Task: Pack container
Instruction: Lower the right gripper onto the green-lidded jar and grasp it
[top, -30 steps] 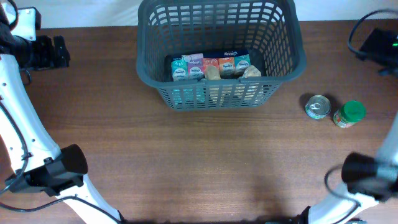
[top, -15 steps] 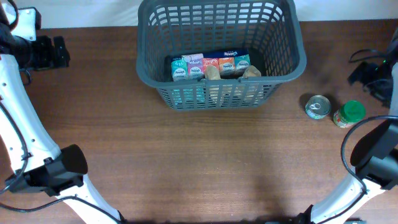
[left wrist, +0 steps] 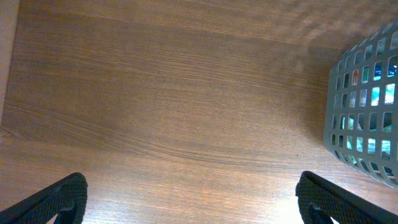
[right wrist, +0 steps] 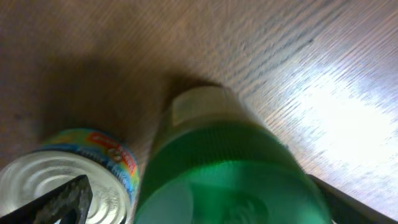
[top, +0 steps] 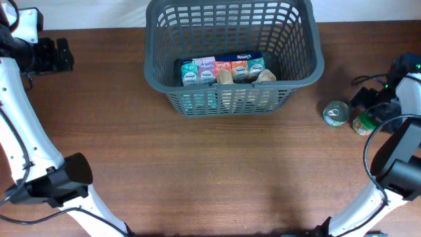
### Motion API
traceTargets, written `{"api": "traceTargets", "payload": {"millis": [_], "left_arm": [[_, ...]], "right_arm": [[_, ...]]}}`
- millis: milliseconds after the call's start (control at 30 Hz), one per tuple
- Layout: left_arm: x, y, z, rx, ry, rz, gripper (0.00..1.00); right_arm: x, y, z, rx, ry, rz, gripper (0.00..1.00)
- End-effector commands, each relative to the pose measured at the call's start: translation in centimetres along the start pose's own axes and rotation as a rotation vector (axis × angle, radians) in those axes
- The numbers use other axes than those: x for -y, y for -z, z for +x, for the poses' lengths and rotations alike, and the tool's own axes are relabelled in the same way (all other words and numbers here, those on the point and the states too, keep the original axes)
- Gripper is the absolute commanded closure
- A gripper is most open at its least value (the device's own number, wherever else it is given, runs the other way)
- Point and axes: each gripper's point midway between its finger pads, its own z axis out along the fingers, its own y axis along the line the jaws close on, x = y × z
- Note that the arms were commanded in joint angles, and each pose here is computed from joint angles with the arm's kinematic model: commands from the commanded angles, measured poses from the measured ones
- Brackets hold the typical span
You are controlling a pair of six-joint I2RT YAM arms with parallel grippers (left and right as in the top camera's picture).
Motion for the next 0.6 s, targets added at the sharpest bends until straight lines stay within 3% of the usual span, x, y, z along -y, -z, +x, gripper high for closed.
{"api": "traceTargets", "payload": {"millis": [0,267,400,567], "left_arm": [[0.1,-0.5,0.1,-0.011,0.014,0.015,0.01],[0.1,-0.5,0.1,-0.011,0.014,0.015,0.01],[0.1,-0.5,0.1,-0.011,0.014,0.015,0.01],[0.1,-0.5,0.1,-0.011,0.014,0.015,0.01]], "right_arm": [[0.3,-0.9,0.5,-0.002,-0.033,0.0,0.01],[0.6,-1.7,0.0,0.011,-0.065,-0.048,0.01],[-1.5,-1.4,-0.1,0.007,0.013,-0.173,0.01],[-1.5,-1.3,-0.2,0.011,0.024,-0.175,0.01]]}}
